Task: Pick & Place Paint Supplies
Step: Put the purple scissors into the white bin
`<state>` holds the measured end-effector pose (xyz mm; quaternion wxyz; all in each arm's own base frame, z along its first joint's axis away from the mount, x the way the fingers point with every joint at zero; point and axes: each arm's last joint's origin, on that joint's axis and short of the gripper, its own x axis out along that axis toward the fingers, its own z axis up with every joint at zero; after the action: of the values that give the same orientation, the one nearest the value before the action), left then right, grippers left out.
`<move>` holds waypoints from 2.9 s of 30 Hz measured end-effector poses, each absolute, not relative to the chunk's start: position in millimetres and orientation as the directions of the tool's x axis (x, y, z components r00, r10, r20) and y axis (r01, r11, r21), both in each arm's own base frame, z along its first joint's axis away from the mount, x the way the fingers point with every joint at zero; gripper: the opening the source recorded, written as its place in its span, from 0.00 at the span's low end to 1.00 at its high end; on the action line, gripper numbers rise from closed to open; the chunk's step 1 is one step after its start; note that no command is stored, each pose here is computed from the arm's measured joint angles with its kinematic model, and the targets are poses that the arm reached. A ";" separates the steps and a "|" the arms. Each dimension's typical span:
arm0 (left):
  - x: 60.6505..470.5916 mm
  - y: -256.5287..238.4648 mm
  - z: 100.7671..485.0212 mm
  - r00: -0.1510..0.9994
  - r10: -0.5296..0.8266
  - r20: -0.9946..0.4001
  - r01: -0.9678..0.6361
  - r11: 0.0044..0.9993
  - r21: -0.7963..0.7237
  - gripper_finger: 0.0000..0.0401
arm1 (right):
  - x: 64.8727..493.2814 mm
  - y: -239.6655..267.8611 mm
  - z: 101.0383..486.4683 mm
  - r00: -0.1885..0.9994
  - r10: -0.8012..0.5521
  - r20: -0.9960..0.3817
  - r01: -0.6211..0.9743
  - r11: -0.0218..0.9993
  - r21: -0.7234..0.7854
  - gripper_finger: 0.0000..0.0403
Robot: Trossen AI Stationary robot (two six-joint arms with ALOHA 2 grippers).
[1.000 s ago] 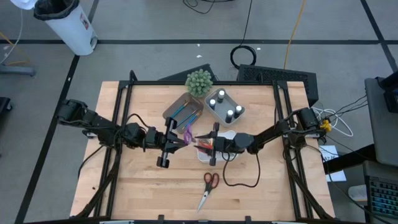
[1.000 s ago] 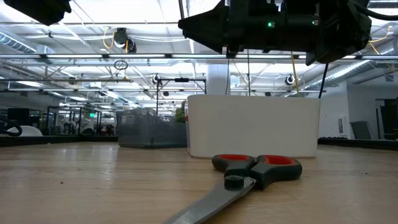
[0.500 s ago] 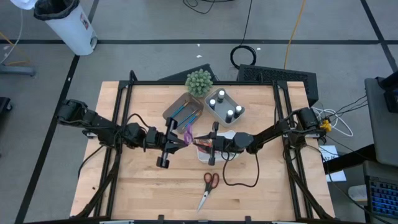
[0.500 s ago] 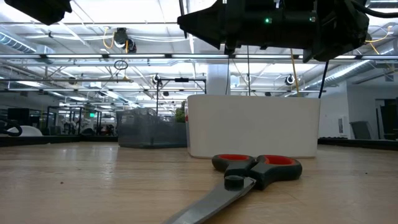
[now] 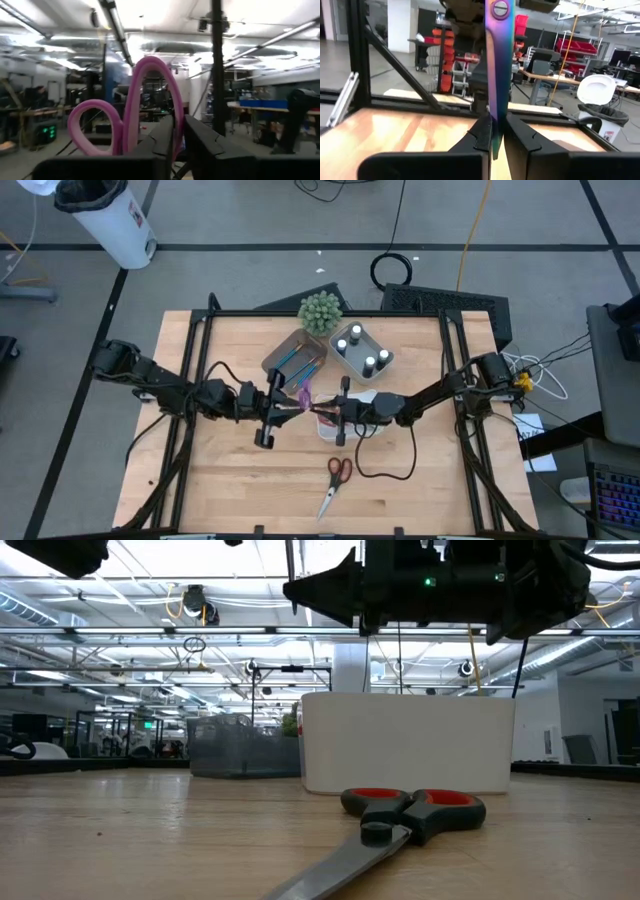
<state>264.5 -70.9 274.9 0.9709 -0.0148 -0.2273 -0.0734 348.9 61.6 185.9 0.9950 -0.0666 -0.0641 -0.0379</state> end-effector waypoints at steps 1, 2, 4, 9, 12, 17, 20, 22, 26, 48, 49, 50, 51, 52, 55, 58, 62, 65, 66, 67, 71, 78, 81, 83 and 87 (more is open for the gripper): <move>264.5 -71.6 274.3 0.894 -0.116 0.434 0.132 0.991 -0.007 0.17 | 348.9 61.6 185.5 0.989 -0.067 0.129 0.083 0.988 -0.129 0.04; 264.7 -72.5 273.4 0.901 -0.099 0.422 0.113 0.994 -0.009 0.21 | 349.0 61.5 184.9 0.990 -0.067 0.123 0.083 0.988 -0.131 0.04; 264.4 -75.4 272.0 0.912 -0.070 0.404 0.075 0.997 0.003 0.31 | 348.2 61.3 185.4 0.993 -0.066 0.099 0.080 0.987 -0.142 0.04; 260.2 -82.4 273.6 0.918 -0.003 0.396 0.007 1.000 -0.007 0.58 | 339.1 59.6 202.7 0.997 -0.070 0.011 0.071 0.984 -0.165 0.04; 255.0 -83.5 278.3 0.925 0.002 0.380 0.005 1.000 -0.017 0.70 | 331.1 60.4 215.2 0.997 -0.067 -0.026 0.061 0.983 -0.170 0.04; 249.5 -82.9 282.0 0.942 -0.001 0.335 0.015 0.999 -0.038 0.82 | 316.8 60.0 229.4 0.989 -0.103 -0.108 0.084 0.982 -0.169 0.04; 244.6 -84.5 285.7 0.945 -0.002 0.326 0.012 1.000 -0.027 0.86 | 306.1 59.6 234.7 0.983 -0.115 -0.143 0.090 0.981 -0.175 0.03; 241.4 -85.3 288.0 0.947 0.001 0.322 0.004 1.000 -0.014 0.87 | 299.7 59.3 232.8 0.981 -0.106 -0.160 0.078 0.983 -0.169 0.03; 236.2 -87.3 288.7 0.960 0.042 0.278 -0.051 0.998 0.028 0.88 | 283.2 59.8 231.6 0.981 -0.095 -0.170 0.070 0.986 -0.150 0.03; 237.8 -81.9 279.9 0.970 0.165 0.178 -0.175 0.984 0.040 0.84 | 223.2 52.4 165.3 0.889 0.066 -0.453 -0.064 0.998 0.020 0.03; 237.8 -81.9 280.0 0.970 0.165 0.179 -0.175 0.984 0.040 0.84 | 222.2 52.5 163.4 0.878 0.076 -0.472 -0.072 0.997 0.027 0.03; 237.8 -81.9 280.0 0.970 0.165 0.179 -0.175 0.984 0.040 0.84 | 221.1 52.6 161.3 0.866 0.085 -0.492 -0.077 0.996 0.037 0.03; 237.8 -81.9 279.9 0.970 0.165 0.178 -0.175 0.984 0.040 0.84 | 220.2 52.5 159.8 0.858 0.087 -0.507 -0.075 0.996 0.043 0.03; 237.8 -81.9 279.9 0.970 0.165 0.178 -0.175 0.984 0.041 0.84 | 219.5 52.3 158.6 0.851 0.085 -0.519 -0.070 0.996 0.048 0.03; 237.8 -81.9 279.9 0.970 0.165 0.178 -0.175 0.984 0.040 0.84 | 218.1 51.7 156.5 0.837 0.076 -0.543 -0.053 0.997 0.058 0.03; 237.8 -81.9 279.8 0.970 0.165 0.177 -0.174 0.984 0.041 0.84 | 218.0 50.9 156.2 0.836 0.053 -0.545 -0.027 0.998 0.056 0.04; 237.8 -81.9 279.8 0.970 0.165 0.177 -0.174 0.984 0.041 0.84 | 217.8 50.7 155.9 0.835 0.052 -0.548 -0.027 0.998 0.052 0.05; 237.8 -81.9 279.8 0.970 0.165 0.177 -0.174 0.984 0.041 0.84 | 217.8 50.7 155.8 0.834 0.052 -0.549 -0.031 0.998 0.046 0.05; 237.8 -81.9 279.8 0.970 0.165 0.177 -0.174 0.984 0.041 0.84 | 217.8 50.7 155.8 0.834 0.052 -0.549 -0.035 0.999 0.041 0.05; 237.8 -81.9 279.8 0.970 0.164 0.177 -0.174 0.984 0.041 0.84 | 217.8 50.7 155.8 0.834 0.052 -0.549 -0.037 0.999 0.038 0.05; 237.9 -82.0 279.8 0.970 0.164 0.177 -0.174 0.984 0.041 0.84 | 217.8 50.7 155.7 0.834 0.052 -0.549 -0.038 0.999 0.036 0.10; 237.9 -82.0 279.7 0.970 0.164 0.177 -0.174 0.984 0.041 0.85 | 220.4 51.3 159.6 0.859 0.056 -0.508 -0.035 0.998 0.051 0.22; 237.9 -82.0 279.7 0.970 0.164 0.177 -0.173 0.984 0.041 0.85 | 221.7 51.6 161.8 0.873 0.058 -0.485 -0.035 0.998 0.057 0.27; 237.9 -82.0 279.7 0.971 0.164 0.177 -0.173 0.984 0.041 0.85 | 223.2 52.0 164.7 0.889 0.062 -0.454 -0.035 0.997 0.067 0.29; 237.9 -82.0 279.5 0.971 0.163 0.175 -0.173 0.984 0.041 0.85 | 226.1 52.7 171.3 0.919 0.069 -0.388 -0.040 0.996 0.082 0.33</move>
<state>237.9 -82.0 279.5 0.9923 0.0282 -0.0856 0.0848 226.1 52.7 171.3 0.9789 0.0360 0.1994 0.0278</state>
